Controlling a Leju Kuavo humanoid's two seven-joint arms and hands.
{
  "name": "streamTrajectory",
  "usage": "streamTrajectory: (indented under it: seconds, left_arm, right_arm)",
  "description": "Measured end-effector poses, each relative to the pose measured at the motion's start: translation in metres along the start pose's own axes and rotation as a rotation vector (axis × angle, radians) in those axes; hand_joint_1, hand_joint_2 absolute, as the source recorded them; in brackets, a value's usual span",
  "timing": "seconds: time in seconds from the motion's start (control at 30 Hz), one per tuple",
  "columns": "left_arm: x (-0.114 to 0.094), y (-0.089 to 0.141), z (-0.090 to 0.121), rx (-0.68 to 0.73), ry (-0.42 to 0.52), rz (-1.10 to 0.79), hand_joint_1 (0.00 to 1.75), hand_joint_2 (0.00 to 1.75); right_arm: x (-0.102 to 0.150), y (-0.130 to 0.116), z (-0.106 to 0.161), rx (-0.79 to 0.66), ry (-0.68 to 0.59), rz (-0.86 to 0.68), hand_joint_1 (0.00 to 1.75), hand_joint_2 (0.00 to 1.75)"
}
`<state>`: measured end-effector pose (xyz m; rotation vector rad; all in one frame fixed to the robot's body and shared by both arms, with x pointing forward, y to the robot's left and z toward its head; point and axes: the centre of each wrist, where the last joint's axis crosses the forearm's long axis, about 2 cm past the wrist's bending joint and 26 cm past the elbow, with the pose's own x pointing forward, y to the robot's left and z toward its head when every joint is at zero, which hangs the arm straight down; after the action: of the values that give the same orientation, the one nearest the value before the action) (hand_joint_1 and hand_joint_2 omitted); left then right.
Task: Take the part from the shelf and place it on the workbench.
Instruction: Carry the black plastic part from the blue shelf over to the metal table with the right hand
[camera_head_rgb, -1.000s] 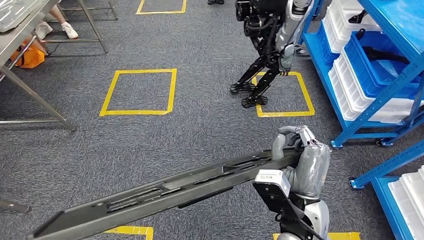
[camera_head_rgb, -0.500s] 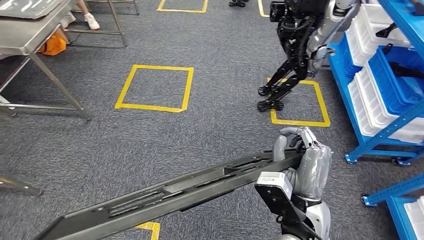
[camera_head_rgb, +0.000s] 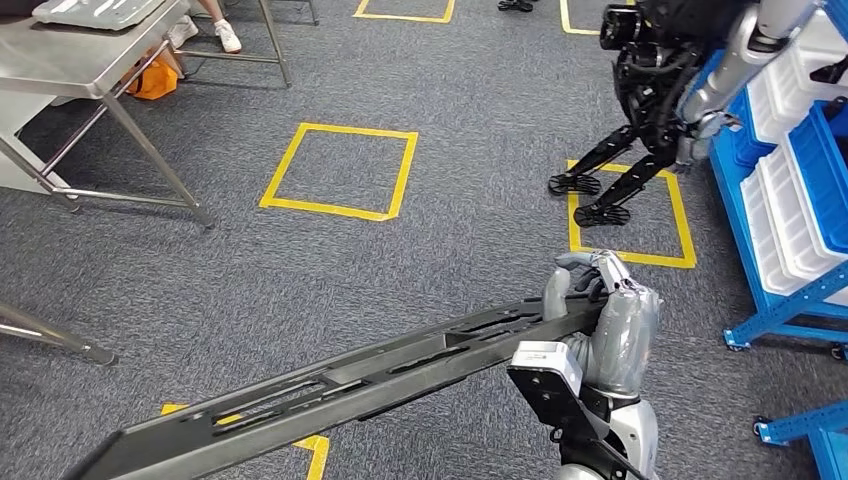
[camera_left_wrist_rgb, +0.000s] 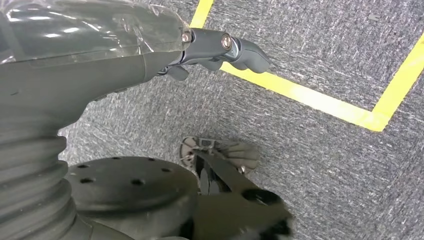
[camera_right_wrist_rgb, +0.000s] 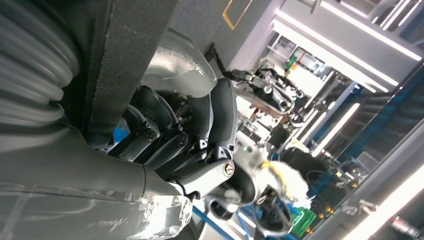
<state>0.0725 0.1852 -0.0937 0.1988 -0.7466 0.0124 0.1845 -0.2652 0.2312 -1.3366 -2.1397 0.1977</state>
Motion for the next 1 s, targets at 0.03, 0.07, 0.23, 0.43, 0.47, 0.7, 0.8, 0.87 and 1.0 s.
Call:
streamTrajectory:
  seconds: [0.03, 0.07, 0.23, 0.43, 0.47, 0.7, 0.8, 0.87, 1.0]
  left_arm:
    - [0.0002, 0.0, -0.0001, 0.0, 0.0, 0.0, 0.0, 1.75]
    - [0.0004, 0.0, -0.0003, 0.0, -0.001, 0.0, 0.0, 1.75]
    - [-0.0013, 0.0001, 0.0008, 0.002, 0.003, -0.001, 0.0, 1.75]
    - [-0.0013, 0.0001, 0.0009, 0.004, 0.003, -0.002, 0.0, 1.75]
    - [-0.0013, 0.0001, 0.0009, 0.004, 0.003, -0.002, 0.0, 1.75]
    - [-0.0011, 0.0002, 0.0007, 0.004, 0.001, -0.003, 0.0, 1.75]
    - [-0.0007, 0.0004, 0.0003, 0.004, -0.001, -0.004, 0.0, 1.75]
    - [-0.0005, 0.0004, 0.0002, 0.002, -0.002, -0.005, 0.0, 1.75]
    - [-0.0013, 0.0004, 0.0007, 0.0, -0.001, -0.008, 0.0, 1.75]
  right_arm:
    - [0.0001, 0.0001, 0.0, 0.0, 0.001, -0.001, 1.75, 1.75]
    - [0.0002, 0.0001, -0.0001, -0.001, 0.001, -0.001, 1.75, 1.75]
    - [0.0002, 0.0002, -0.0005, -0.003, 0.0, -0.005, 1.75, 1.75]
    - [-0.0002, 0.0, 0.0003, 0.0, -0.001, -0.007, 1.75, 1.75]
    - [-0.0003, 0.0, 0.0003, 0.0, -0.002, -0.008, 1.75, 1.75]
    - [0.0001, 0.0002, -0.0002, -0.003, -0.004, -0.005, 1.75, 1.75]
    - [0.0003, 0.0003, -0.0002, -0.004, -0.001, -0.004, 1.75, 1.75]
    - [0.0005, 0.0004, -0.0001, -0.005, -0.001, -0.002, 1.75, 1.75]
    - [0.0007, 0.0004, 0.0, -0.005, 0.0, 0.001, 1.75, 1.75]
